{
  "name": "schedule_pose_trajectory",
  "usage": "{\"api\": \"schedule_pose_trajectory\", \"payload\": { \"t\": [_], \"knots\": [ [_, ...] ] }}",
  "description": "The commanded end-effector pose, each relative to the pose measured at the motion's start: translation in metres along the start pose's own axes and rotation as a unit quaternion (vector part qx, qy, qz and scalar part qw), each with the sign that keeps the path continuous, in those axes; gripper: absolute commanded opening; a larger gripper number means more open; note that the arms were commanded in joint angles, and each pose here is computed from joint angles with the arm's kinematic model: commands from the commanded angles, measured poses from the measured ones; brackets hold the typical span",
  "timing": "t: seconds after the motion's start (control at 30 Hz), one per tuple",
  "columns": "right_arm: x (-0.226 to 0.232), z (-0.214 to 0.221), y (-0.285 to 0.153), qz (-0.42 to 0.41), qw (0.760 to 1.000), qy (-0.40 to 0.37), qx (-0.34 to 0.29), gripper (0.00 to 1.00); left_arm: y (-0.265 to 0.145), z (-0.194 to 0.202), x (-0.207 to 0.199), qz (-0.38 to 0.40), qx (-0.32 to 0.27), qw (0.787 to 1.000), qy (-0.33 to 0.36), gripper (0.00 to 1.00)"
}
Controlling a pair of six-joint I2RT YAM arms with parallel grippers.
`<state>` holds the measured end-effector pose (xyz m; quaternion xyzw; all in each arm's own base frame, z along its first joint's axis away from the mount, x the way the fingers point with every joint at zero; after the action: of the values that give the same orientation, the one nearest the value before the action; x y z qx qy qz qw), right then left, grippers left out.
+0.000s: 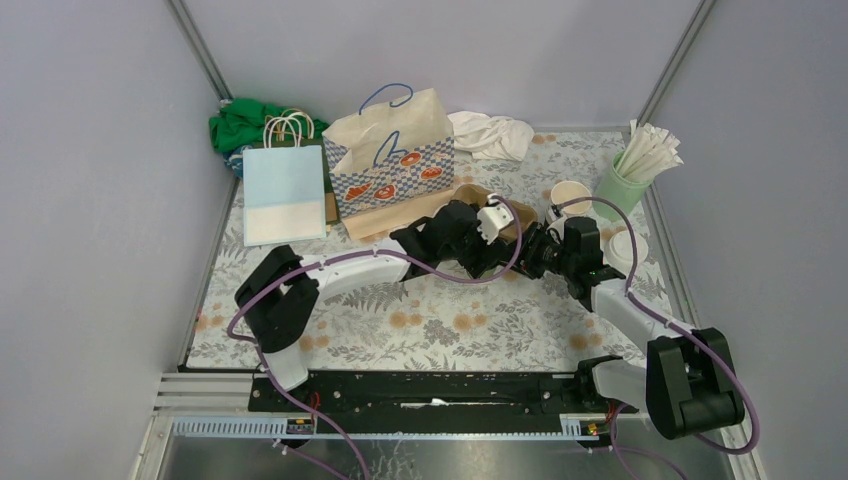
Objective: Pack the takeout coffee
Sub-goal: Close the cup lid on the coffee cup.
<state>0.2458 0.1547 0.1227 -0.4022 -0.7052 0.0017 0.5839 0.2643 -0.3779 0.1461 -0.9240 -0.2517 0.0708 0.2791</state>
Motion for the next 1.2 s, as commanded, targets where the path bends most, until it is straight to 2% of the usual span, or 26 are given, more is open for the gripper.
{"api": "schedule_pose_trajectory", "payload": {
  "t": [0.0,0.17,0.3,0.43,0.5,0.7,0.87,1.03,1.17],
  "knots": [
    [-0.035,0.037,-0.013,0.107,0.992,0.013,0.073,0.46,0.007,0.091,-0.019,0.032,0.171,0.984,-0.021,0.61],
    [-0.01,0.014,-0.029,0.126,0.991,-0.028,0.041,0.58,0.006,0.08,-0.019,0.036,0.161,0.986,-0.023,0.61],
    [0.004,0.003,-0.033,0.119,0.991,-0.046,0.03,0.64,0.007,0.081,-0.019,0.039,0.162,0.986,-0.026,0.61],
    [0.013,-0.005,-0.034,0.117,0.991,-0.055,0.031,0.64,0.007,0.083,-0.02,0.041,0.164,0.985,-0.026,0.6],
    [0.02,-0.009,-0.036,0.11,0.992,-0.059,0.025,0.63,0.007,0.083,-0.02,0.042,0.165,0.985,-0.025,0.61],
    [0.03,-0.023,-0.041,0.113,0.991,-0.071,0.003,0.5,0.006,0.082,-0.021,0.046,0.165,0.985,-0.024,0.6],
    [0.032,-0.033,-0.043,0.121,0.989,-0.083,-0.017,0.46,0.006,0.082,-0.022,0.048,0.167,0.984,-0.026,0.6],
    [0.029,-0.037,-0.039,0.127,0.988,-0.085,-0.015,0.34,0.005,0.079,-0.023,0.051,0.164,0.985,-0.028,0.6],
    [0.024,-0.04,-0.032,0.129,0.988,-0.083,-0.011,0.31,0.004,0.079,-0.026,0.058,0.164,0.984,-0.031,0.6]
  ]
}}
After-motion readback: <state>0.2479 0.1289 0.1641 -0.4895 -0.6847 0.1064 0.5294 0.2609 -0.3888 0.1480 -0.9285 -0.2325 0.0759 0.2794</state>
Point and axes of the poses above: each gripper's point midway between its finger pads, its own y axis out along the fingers, its own x axis along the line the jaws close on, z = x × y, the point moved 4 cm from there along -y, back along the fingers, and after that the axes turned 2 degrees about -y, right-handed, at the moved point
